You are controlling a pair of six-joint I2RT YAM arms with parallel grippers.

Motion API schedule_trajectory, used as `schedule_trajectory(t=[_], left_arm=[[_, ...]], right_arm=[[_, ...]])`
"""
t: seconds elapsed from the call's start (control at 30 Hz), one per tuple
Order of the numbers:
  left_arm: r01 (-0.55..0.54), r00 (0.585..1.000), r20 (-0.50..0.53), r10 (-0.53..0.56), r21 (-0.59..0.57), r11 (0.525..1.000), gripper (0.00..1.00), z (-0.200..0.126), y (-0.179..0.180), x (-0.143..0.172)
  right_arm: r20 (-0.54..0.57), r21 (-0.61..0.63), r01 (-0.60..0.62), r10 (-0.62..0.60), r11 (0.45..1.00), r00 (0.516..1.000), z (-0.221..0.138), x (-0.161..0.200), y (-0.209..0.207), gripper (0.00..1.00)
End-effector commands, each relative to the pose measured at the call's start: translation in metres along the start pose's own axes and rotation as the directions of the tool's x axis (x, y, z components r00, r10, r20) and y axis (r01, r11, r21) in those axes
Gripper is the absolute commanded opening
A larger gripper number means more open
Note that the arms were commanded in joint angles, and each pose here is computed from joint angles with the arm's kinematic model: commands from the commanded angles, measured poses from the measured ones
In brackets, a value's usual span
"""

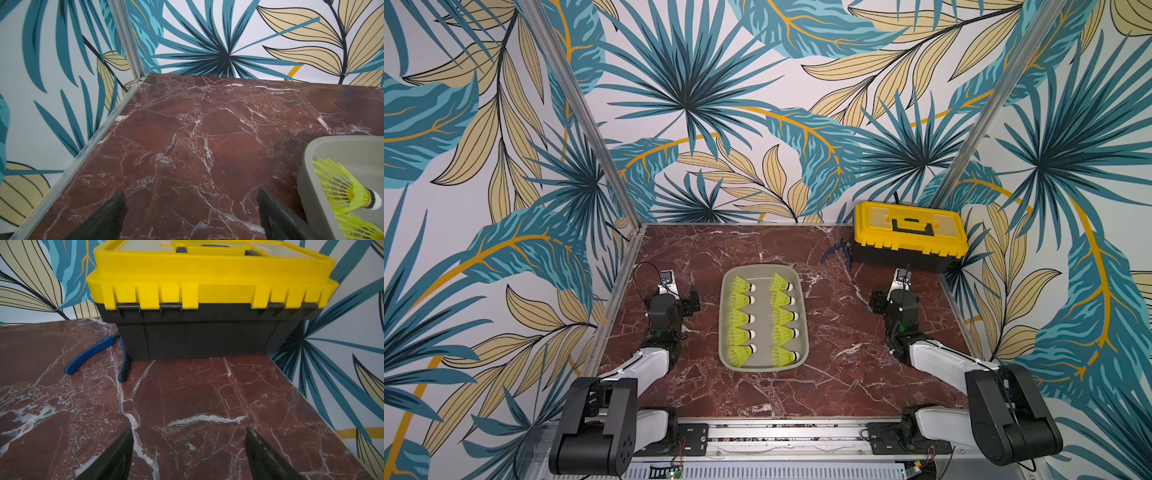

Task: Put the shuttlecocks into the storage box
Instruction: Reset both arms

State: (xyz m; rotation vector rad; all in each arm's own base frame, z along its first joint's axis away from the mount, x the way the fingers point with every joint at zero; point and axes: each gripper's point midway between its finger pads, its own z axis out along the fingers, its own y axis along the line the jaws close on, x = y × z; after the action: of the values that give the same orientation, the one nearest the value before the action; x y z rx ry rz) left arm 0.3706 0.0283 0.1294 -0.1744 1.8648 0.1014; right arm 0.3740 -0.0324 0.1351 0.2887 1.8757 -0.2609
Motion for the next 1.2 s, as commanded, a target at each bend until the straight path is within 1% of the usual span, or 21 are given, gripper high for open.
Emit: schedule_trajectory(t=[0.0, 0.07, 0.1, 0.2, 0.4, 0.5, 0.6, 0.7, 0.83, 0.93, 1.0, 1.17], left_arm=[[0.005, 0.995, 0.098, -0.011, 0.061, 0.998, 1.0, 0.0, -0.006, -0.017], [0.006, 0.993, 0.113, -0.014, 0.068, 0.998, 1.0, 0.005, -0.006, -0.019], [-0.002, 0.993, 0.114, -0.01, 0.102, 0.995, 1.0, 0.006, -0.011, -0.019], [-0.03, 0.99, 0.138, 0.012, 0.126, 0.992, 1.0, 0.013, -0.016, -0.016], [-0.046, 0.991, 0.129, 0.026, 0.153, 0.987, 1.0, 0.021, -0.021, -0.003], [-0.058, 0.991, 0.129, 0.035, 0.179, 0.982, 1.0, 0.023, -0.025, 0.002], [-0.039, 0.994, 0.109, 0.023, 0.149, 0.988, 1.0, 0.026, -0.02, 0.003], [-0.014, 0.996, 0.084, 0.006, 0.101, 0.995, 1.0, 0.032, -0.012, 0.002], [-0.018, 0.997, 0.08, 0.01, 0.098, 0.995, 1.0, 0.033, -0.012, 0.003], [-0.01, 0.994, 0.105, 0.002, 0.083, 0.996, 1.0, 0.029, -0.009, 0.001], [-0.007, 0.996, 0.093, 0.0, 0.074, 0.997, 1.0, 0.03, -0.007, 0.002], [-0.028, 0.997, 0.072, 0.019, 0.121, 0.992, 1.0, 0.034, -0.016, 0.003]], right_arm=[[0.034, -0.037, -0.019, 0.02, 0.999, 0.999, 0.004, -0.006, 0.002, 0.84], [0.047, -0.043, -0.027, 0.029, 0.999, 0.998, 0.007, -0.006, 0.0, 0.84], [0.053, -0.047, -0.033, 0.036, 0.998, 0.998, 0.009, -0.005, -0.001, 0.84], [0.047, -0.069, -0.025, 0.029, 0.997, 0.998, 0.015, 0.001, 0.003, 0.84], [0.026, -0.09, -0.013, 0.015, 0.996, 1.0, 0.023, 0.012, 0.009, 0.84], [0.047, -0.106, 0.0, 0.005, 0.994, 0.999, 0.024, 0.015, 0.012, 0.85], [0.021, -0.105, -0.005, 0.008, 0.994, 1.0, 0.025, 0.015, 0.012, 0.86], [0.024, -0.105, -0.005, 0.007, 0.994, 1.0, 0.026, 0.015, 0.012, 0.88], [0.022, -0.106, -0.003, 0.006, 0.994, 1.0, 0.026, 0.016, 0.013, 0.99], [0.022, -0.105, -0.005, 0.007, 0.994, 1.0, 0.026, 0.016, 0.012, 1.0], [0.022, -0.105, -0.003, 0.006, 0.994, 1.0, 0.026, 0.016, 0.013, 1.0], [0.022, -0.105, -0.003, 0.005, 0.994, 1.0, 0.026, 0.015, 0.012, 1.0]])
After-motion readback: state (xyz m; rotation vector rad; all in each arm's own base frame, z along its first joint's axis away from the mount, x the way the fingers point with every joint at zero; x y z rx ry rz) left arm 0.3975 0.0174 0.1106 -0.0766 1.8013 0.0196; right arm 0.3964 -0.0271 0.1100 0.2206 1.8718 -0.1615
